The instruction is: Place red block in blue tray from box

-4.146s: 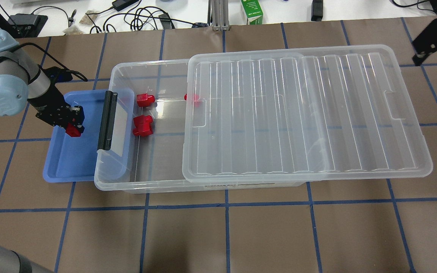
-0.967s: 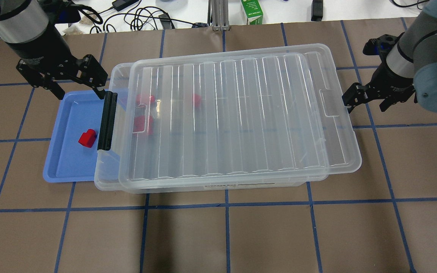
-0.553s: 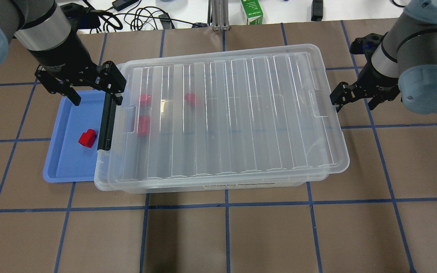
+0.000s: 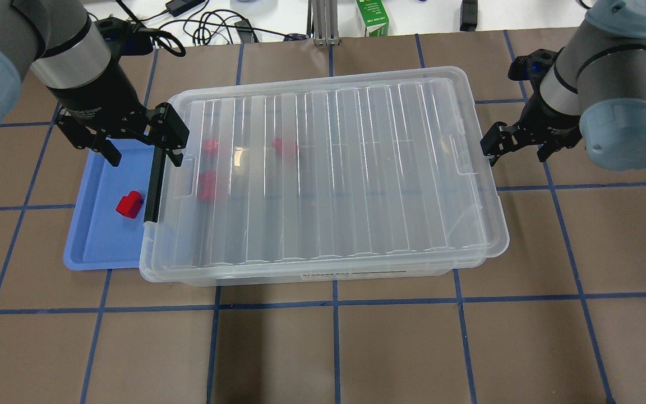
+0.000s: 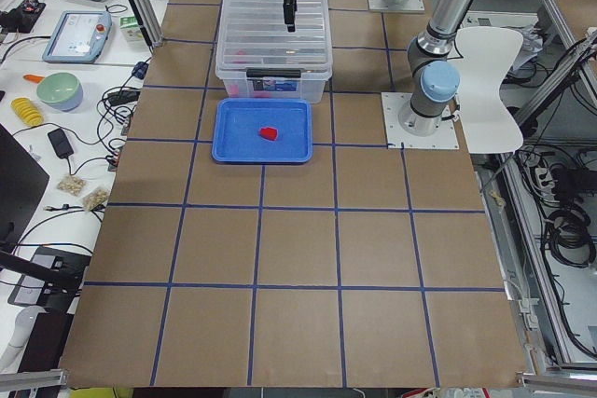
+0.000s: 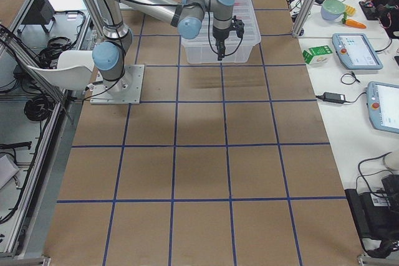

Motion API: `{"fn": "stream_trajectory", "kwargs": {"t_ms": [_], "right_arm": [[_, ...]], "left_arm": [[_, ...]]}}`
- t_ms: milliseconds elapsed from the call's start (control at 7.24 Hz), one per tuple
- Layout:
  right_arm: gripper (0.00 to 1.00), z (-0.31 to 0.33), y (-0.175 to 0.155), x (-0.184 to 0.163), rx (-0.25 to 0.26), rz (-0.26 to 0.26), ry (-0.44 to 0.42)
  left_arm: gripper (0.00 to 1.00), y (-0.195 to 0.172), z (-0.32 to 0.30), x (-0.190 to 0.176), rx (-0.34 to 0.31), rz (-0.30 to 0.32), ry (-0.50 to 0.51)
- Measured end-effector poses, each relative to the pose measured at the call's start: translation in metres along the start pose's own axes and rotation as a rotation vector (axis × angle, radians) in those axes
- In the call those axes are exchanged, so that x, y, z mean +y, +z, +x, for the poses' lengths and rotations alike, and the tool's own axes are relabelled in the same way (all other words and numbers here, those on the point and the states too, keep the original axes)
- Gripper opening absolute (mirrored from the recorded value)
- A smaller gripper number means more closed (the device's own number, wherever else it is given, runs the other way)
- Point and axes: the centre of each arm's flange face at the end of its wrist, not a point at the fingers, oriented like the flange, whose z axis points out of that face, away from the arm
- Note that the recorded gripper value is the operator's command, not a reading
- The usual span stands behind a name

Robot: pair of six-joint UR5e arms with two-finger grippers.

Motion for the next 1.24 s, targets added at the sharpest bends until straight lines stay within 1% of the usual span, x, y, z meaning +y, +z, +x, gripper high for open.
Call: {"fn": "stream_trajectory", "kwargs": {"t_ms": [138,276,415,553,691,967,1106,1244], "right_arm": [[1.0,0.0,-0.001,-0.001,0.001,0.003,-0.005],[1.0,0.001,-0.007,-0.004,0.006,0.018,-0.01],[1.0,0.003,-0.023,-0.008,0.018,0.047,-0.012],[1.0,0.003,-0.047,-0.01,0.03,0.068,-0.011],[1.0,0.002,-0.079,-0.005,0.034,0.071,-0.007],[1.0,-0.01,-0.148,0.024,0.026,0.066,0.008],[1.0,-0.025,-0.167,0.034,0.018,0.064,0.032],[1.0,-0.051,-0.172,0.038,0.013,0.061,0.054]], "left_arm": [[1.0,-0.001,0.0,0.003,0.003,0.003,0.003],[1.0,-0.001,-0.001,0.004,0.003,0.004,0.003],[1.0,-0.001,-0.005,0.003,0.003,0.007,-0.001],[1.0,-0.001,-0.009,0.003,0.004,0.009,-0.007],[1.0,-0.001,-0.01,0.002,0.004,0.009,-0.01],[1.0,0.0,-0.01,0.002,0.004,0.007,-0.015],[1.0,0.0,-0.009,0.003,0.006,0.006,-0.016],[1.0,0.001,-0.009,0.003,0.008,0.005,-0.017]]}}
